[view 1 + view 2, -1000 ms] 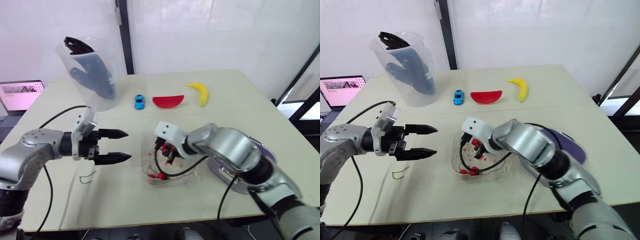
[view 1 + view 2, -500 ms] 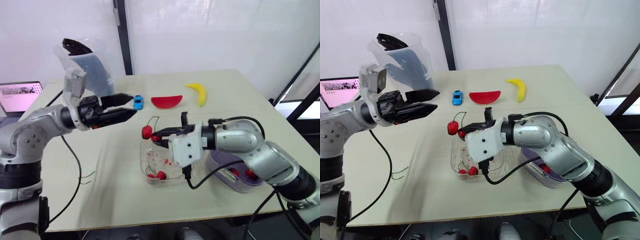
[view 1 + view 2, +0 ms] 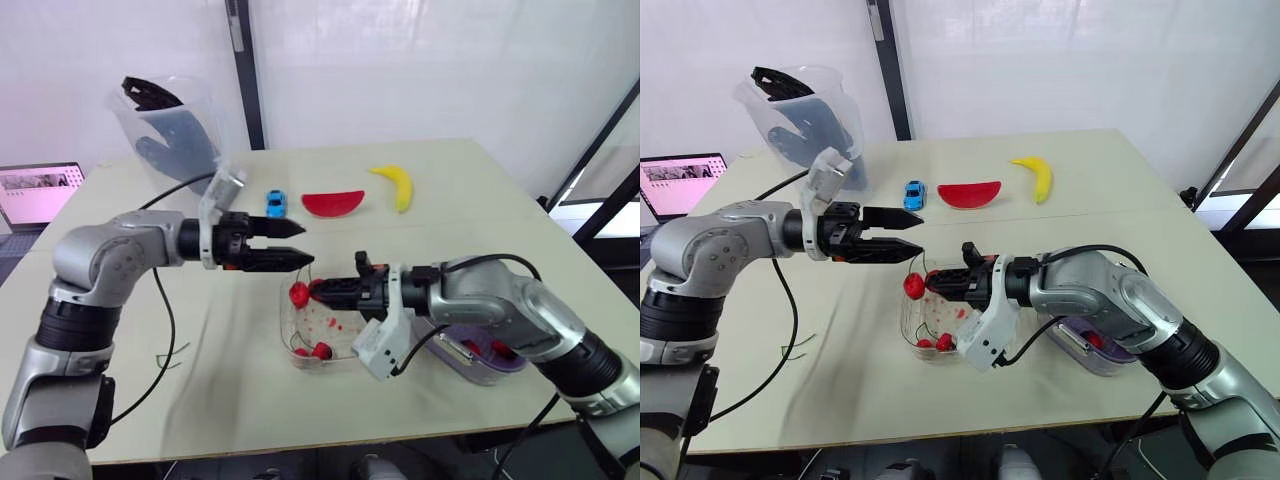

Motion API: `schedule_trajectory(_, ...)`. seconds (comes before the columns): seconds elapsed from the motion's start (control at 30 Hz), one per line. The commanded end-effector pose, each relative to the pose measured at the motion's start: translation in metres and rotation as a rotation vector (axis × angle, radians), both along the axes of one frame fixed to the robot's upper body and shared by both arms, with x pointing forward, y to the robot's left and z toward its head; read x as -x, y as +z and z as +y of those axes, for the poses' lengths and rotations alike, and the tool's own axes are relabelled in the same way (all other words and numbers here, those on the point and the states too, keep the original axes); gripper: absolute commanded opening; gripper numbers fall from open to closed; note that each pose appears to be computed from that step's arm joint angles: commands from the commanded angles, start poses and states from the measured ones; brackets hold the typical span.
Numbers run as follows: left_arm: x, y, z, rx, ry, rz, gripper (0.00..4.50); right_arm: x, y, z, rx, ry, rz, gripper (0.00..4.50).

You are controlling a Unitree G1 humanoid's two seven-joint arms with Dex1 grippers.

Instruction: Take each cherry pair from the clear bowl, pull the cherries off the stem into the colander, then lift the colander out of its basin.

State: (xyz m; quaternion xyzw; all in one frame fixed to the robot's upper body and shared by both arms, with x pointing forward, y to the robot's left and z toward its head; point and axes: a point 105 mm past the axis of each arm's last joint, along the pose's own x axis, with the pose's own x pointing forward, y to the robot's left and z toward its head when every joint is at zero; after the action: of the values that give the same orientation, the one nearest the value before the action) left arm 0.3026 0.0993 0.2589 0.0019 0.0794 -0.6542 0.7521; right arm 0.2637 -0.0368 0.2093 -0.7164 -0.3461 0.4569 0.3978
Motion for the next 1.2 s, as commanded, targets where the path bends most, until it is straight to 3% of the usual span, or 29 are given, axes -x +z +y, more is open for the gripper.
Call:
schedule_trajectory(0.03, 0.003, 0.007, 0.000, -0.039, 0.015, -0.029, 4.50, 0.003, 0.006, 0.000, -0.012, 0.013, -0.015, 0.67)
schedule_trajectory(0.27, 0.010, -0.010, -0.005, -0.127, 0.018, 0.020, 4.50, 0.006, 0.004, 0.003, 0.000, 0.031, -0.012, 0.67)
schedule_trajectory(0.5, 0.017, -0.014, -0.010, -0.127, 0.004, 0.065, 4.50, 0.006, 0.003, 0.003, -0.002, 0.033, -0.004, 0.67)
schedule_trajectory(0.6, 0.016, -0.016, -0.011, -0.123, 0.018, 0.078, 3.69, 0.006, 0.004, 0.004, -0.001, 0.035, -0.003, 0.63)
schedule_trajectory(0.83, 0.017, -0.021, -0.012, -0.141, 0.012, 0.104, 0.13, 0.006, 0.006, 0.004, -0.003, 0.039, -0.016, 0.63)
schedule_trajectory(1.0, 0.020, -0.022, -0.012, -0.141, -0.006, 0.119, 0.05, 0.005, 0.007, 0.003, -0.003, 0.038, -0.021, 0.63)
schedule_trajectory(1.1, 0.018, -0.021, -0.011, -0.136, -0.006, 0.117, 0.05, 0.003, 0.007, 0.001, -0.038, 0.000, 0.068, 0.63)
schedule_trajectory(1.2, 0.017, -0.019, -0.011, -0.128, -0.003, 0.112, 0.00, 0.004, 0.012, -0.002, -0.061, -0.015, 0.113, 1.67)
